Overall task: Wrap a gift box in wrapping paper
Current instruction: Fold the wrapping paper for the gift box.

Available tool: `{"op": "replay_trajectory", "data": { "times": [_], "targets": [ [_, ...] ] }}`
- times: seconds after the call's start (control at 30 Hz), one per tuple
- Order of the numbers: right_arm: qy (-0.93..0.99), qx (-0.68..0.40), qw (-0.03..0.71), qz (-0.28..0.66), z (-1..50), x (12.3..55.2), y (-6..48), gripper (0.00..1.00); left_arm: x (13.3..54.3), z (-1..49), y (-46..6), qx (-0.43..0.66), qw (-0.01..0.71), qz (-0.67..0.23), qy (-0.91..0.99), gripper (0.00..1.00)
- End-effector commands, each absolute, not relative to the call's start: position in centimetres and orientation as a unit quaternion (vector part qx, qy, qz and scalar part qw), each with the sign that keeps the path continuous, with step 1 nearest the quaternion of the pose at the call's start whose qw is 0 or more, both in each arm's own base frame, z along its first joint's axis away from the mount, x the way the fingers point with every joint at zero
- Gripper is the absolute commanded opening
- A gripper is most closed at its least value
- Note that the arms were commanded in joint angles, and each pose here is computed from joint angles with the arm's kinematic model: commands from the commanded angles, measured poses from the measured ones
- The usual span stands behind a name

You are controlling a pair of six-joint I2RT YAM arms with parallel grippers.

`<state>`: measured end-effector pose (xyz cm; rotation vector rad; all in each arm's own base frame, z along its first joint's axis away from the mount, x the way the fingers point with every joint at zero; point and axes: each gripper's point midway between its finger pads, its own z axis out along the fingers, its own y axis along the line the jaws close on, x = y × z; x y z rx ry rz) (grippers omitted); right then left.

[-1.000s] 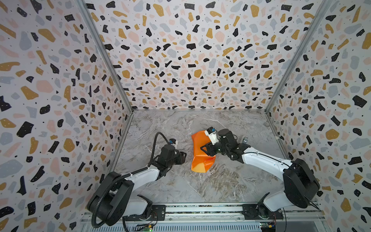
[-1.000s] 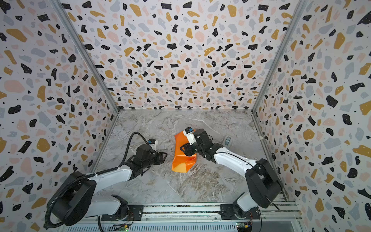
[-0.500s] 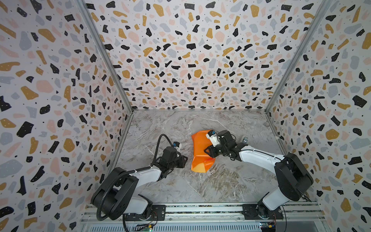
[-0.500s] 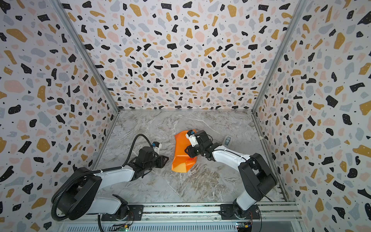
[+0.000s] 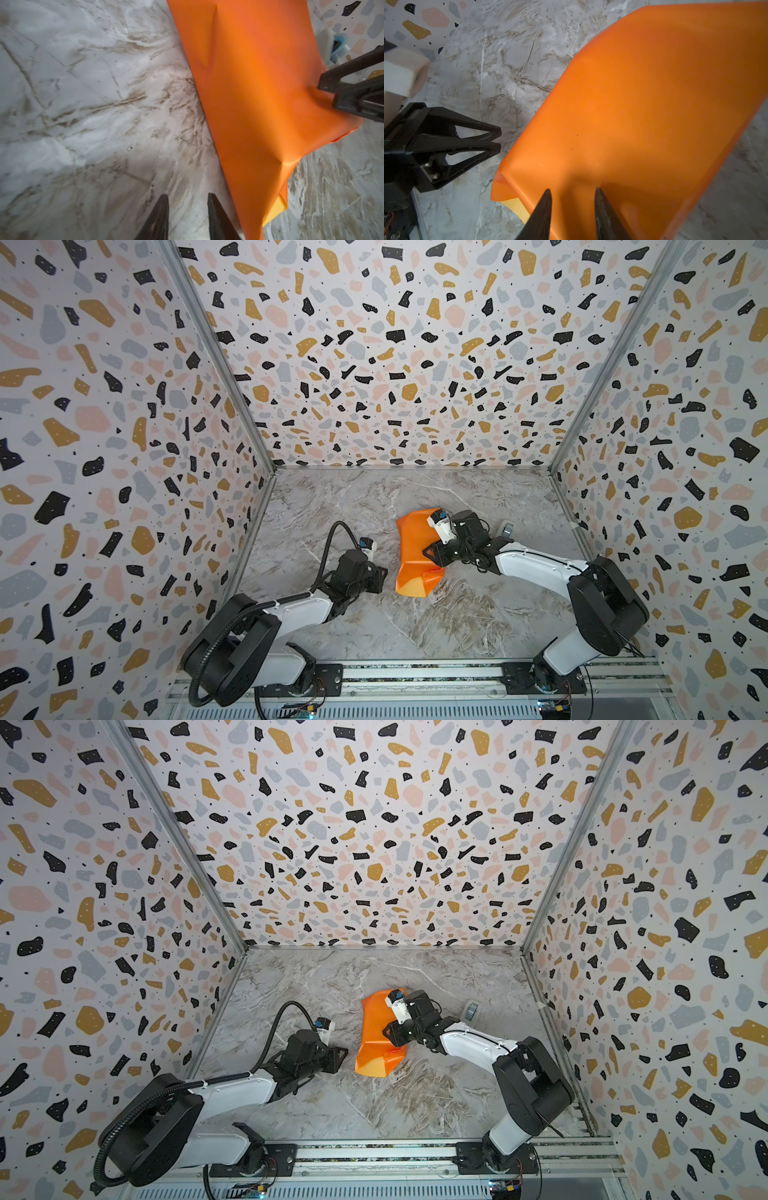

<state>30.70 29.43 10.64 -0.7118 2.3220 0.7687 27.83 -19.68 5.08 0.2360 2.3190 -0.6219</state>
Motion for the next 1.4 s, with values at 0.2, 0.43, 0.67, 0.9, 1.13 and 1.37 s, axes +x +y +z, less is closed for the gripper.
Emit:
{"op": "replay_trajectory", "data": {
  "times": [0.2, 0.43, 0.67, 0.9, 1.13, 1.37],
  "targets": [
    [0.878, -0.262, 0.276, 0.291, 9.9, 30.1, 29.1, 0.35, 27.8, 5.8, -21.9, 0.113, 0.366, -0.241, 0.892, 0.29],
    [0.877, -0.263, 0.275, 0.294, 9.9, 30.0, 29.2, 0.34, 27.7, 7.7, -17.7, 0.065, 0.419, -0.173, 0.889, 0.5],
    [0.875, -0.264, 0.277, 0.297, 10.0, 30.0, 29.3, 0.34, 26.6, 9.4, -21.9, 0.154, 0.431, -0.234, 0.858, 0.81],
    [0.875, -0.264, 0.276, 0.298, 10.0, 30.0, 29.3, 0.34, 27.4, 6.9, -24.1, 0.183, 0.407, -0.205, 0.871, 0.76],
    [0.875, -0.263, 0.278, 0.297, 10.1, 30.1, 29.3, 0.34, 28.6, 5.2, -24.4, 0.153, 0.398, -0.19, 0.885, 0.6],
    [0.875, -0.263, 0.274, 0.299, 9.8, 30.0, 29.3, 0.33, 29.4, 4.2, -24.7, 0.117, 0.397, -0.185, 0.891, 0.48]
  ]
}}
